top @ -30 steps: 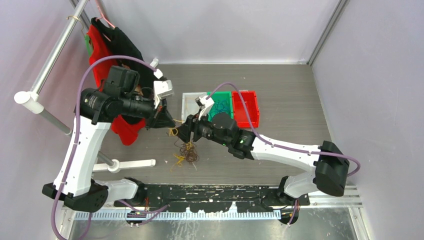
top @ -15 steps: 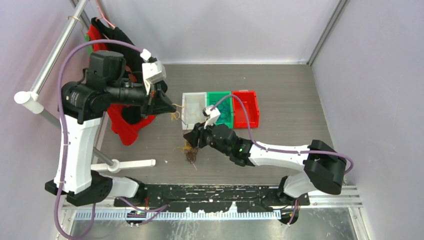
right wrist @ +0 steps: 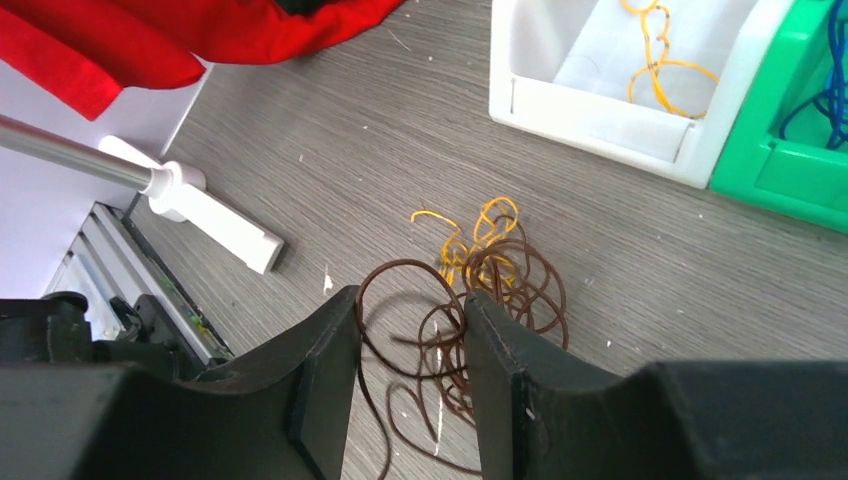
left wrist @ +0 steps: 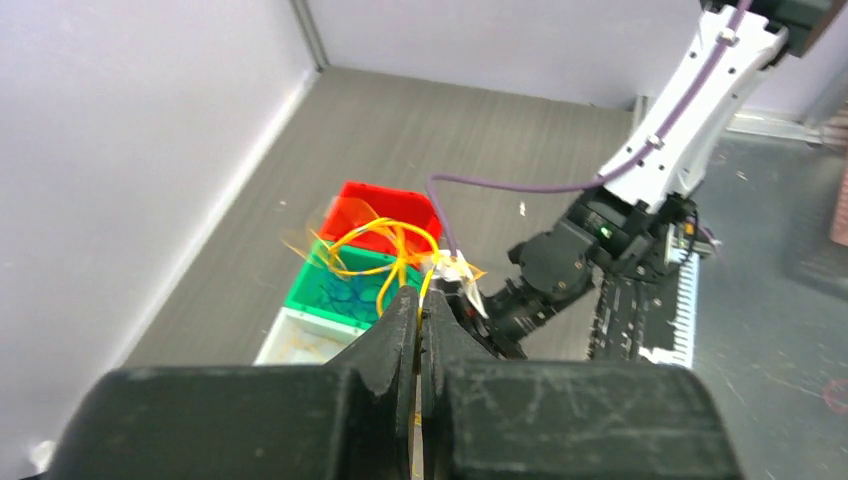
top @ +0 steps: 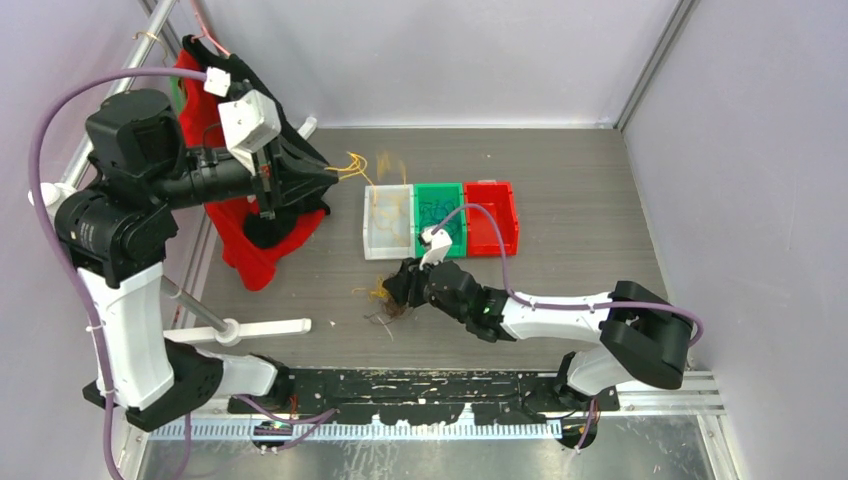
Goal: Untangle the cables
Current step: Untie the cable.
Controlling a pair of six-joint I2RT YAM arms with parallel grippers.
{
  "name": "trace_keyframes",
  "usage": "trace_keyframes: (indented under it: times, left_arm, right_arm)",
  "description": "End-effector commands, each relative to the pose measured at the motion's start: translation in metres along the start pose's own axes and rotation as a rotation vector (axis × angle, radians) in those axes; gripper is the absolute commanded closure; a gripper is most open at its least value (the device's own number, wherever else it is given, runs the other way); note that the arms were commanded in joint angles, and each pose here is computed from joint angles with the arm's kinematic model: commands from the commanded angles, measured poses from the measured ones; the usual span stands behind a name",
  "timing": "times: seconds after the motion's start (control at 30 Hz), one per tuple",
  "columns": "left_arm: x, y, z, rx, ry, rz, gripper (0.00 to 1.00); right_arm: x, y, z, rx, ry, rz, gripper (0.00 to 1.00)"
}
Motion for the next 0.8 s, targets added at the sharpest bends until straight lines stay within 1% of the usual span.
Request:
trace_keyframes:
  times: [0.0,0.13,0.27,0.33,0.43,0.53,0.67,0.77]
  left_arm:
    - [-0.014,0.009,0.043,0.123,-0.161,0.132,1.0]
    - [-0.034,0.018,0.08,0.233,-0.327,0.298,1.0]
    - [-0.049,0.019,0.105,0.294,-0.393,0.356,1.0]
    - [-0.049,0.016,0.107,0.296,-0.394,0.342,1.0]
    - [-0.042,0.013,0.094,0.256,-0.354,0.297,1.0]
    - [-0.034,0.009,0.071,0.204,-0.298,0.252,1.0]
    - [-0.023,0.0,0.035,0.126,-0.215,0.182,1.0]
    - [-0.017,-0.011,0.01,0.07,-0.155,0.104,1.0]
  right_arm:
    - [0.0,-0.004,0.002,0.042,-0.029,-0.033,0.53]
    - [-0.005,-0.009,-0.002,0.056,-0.033,-0.033,0.5]
    - [-0.008,-0.008,-0.001,0.068,-0.037,-0.028,0.48]
    - [-0.012,-0.003,0.006,0.079,-0.056,-0.004,0.45]
    - [-0.022,0.011,0.03,0.06,-0.097,0.035,0.37]
    - [-0.042,0.035,0.071,0.008,-0.161,0.091,0.31]
    - [-0.075,0.06,0.118,-0.078,-0.21,0.173,0.15]
    - [-0.101,0.076,0.145,-0.121,-0.243,0.246,0.11]
Point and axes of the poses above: each gripper's point midway between its finger pads, its own x axis out along the fingers, its own y axis along the line the jaws close on, z = x × y, the point moved 4 cm from there along -x, back along the fingers, and after that the axes turned 1 degree about x, right-handed, at the moved point
